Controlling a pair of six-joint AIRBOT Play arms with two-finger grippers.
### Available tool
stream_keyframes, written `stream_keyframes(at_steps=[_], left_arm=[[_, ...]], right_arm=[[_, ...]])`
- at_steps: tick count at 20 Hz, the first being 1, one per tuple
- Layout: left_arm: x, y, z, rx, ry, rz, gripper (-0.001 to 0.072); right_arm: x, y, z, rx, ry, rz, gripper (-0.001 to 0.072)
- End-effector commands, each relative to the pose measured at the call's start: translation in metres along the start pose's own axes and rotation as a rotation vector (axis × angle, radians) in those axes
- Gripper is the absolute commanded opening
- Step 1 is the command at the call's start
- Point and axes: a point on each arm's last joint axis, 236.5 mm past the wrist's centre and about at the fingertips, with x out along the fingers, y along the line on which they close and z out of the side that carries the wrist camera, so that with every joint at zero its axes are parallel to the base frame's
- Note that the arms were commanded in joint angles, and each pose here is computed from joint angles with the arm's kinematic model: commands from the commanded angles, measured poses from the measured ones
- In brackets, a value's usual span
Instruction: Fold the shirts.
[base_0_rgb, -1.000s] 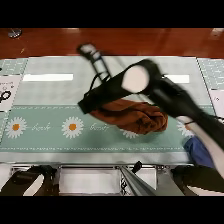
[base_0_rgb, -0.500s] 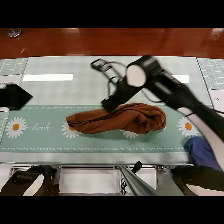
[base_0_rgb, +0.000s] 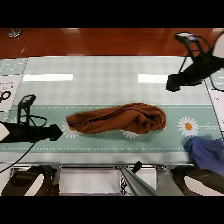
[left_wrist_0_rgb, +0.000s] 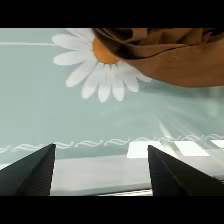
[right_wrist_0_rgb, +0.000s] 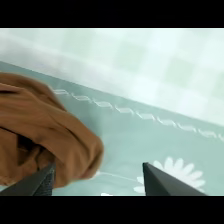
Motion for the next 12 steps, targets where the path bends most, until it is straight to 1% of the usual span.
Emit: stream_keyframes(at_steps=[1,2,3,4,8,12], left_arm=[[0.03,-0.022,0.01,-0.077,-0.085,-0.16,0.0713],[0.035,-0.026,0.018,-0.099,-0.113,-0.187,0.0622],[0.043,-0.027,0.022,-0.133,-0.118,-0.202,0.0561],[0.053,-0.027,0.02,-0.167,-0.089,-0.211,0.0562],[0.084,-0.027,0.011,-0.177,0.027,-0.225,0.0564],[0.094,-0.033,0.04,-0.252,-0.062,-0.275,0.0563]], right_arm=[[-0.001,-0.032,-0.016,0.117,0.004,0.072,0.0606],[-0.002,-0.037,-0.014,0.136,-0.012,0.087,0.0605],[-0.003,-0.04,-0.012,0.152,-0.027,0.099,0.0605],[-0.004,-0.043,-0.011,0.166,-0.037,0.11,0.0606],[-0.005,-0.047,-0.012,0.171,-0.041,0.121,0.0605],[-0.005,-0.046,-0.013,0.17,-0.037,0.126,0.0605]])
